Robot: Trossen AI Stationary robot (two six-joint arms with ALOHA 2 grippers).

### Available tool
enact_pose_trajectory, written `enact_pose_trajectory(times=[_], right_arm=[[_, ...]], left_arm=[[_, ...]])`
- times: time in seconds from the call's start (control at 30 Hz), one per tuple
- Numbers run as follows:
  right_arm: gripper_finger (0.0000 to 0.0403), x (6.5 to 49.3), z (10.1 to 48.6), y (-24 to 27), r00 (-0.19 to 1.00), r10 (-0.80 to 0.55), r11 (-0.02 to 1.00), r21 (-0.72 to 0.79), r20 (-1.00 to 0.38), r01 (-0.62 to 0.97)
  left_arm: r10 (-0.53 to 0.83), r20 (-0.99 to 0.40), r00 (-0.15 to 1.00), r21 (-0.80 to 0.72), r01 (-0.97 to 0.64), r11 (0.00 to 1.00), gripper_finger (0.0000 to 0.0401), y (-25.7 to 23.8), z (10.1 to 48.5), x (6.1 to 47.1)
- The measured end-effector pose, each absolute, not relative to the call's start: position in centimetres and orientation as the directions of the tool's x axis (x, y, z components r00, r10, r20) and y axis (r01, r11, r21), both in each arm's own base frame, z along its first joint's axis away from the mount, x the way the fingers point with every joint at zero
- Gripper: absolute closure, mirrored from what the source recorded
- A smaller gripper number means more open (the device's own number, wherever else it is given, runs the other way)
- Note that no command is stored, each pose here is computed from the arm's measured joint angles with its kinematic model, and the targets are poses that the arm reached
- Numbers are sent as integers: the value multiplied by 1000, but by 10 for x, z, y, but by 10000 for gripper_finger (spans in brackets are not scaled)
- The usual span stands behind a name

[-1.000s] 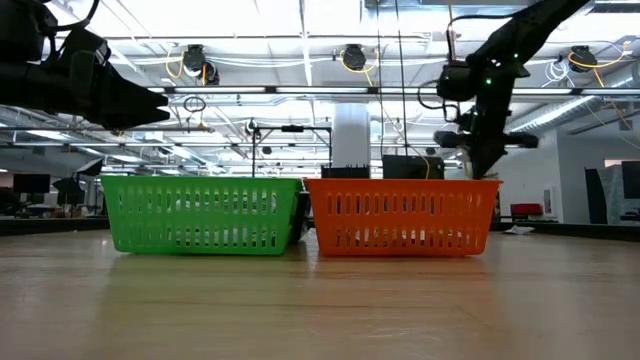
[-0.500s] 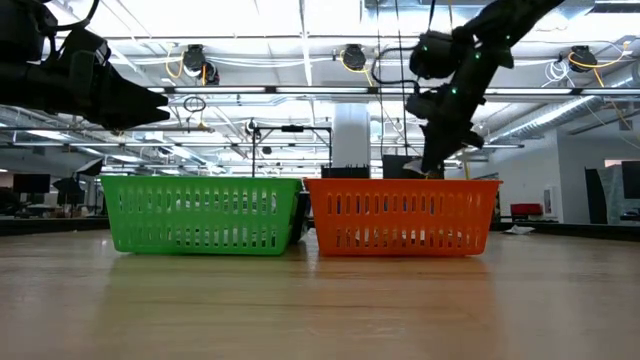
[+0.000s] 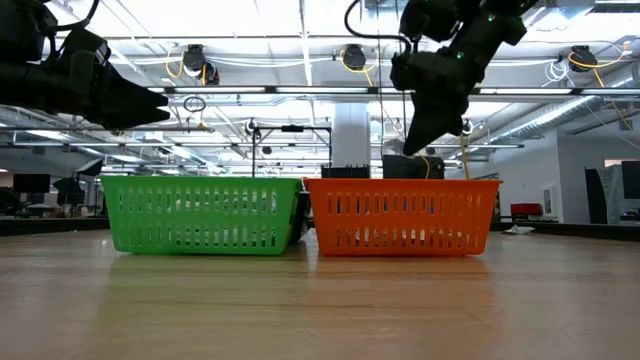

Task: Pick & Place First Aid Supplies
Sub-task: Put the alcohol pad into the blue bin

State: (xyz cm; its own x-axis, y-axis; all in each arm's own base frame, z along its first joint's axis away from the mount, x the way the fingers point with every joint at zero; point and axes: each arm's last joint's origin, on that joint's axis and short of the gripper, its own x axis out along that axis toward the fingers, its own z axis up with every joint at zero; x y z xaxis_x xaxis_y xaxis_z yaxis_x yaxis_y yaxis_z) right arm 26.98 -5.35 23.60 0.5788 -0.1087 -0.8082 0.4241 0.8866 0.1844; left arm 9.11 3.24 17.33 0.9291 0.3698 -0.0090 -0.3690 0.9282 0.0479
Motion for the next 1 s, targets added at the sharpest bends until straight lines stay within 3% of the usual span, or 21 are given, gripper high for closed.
enact_pose_trajectory(times=[0.27,0.47,1.0], right_arm=[[403,274,235,-28,583,-41,911,210,-812,355],[403,293,211,-25,480,12,917,201,-877,344],[400,366,187,-31,347,23,965,112,-938,239]], left_arm=[[370,-9,929,48,-369,928,36,32,173,91],[370,-9,929,48,-369,928,36,32,173,91],[370,-6,929,48,-369,928,36,32,174,91]])
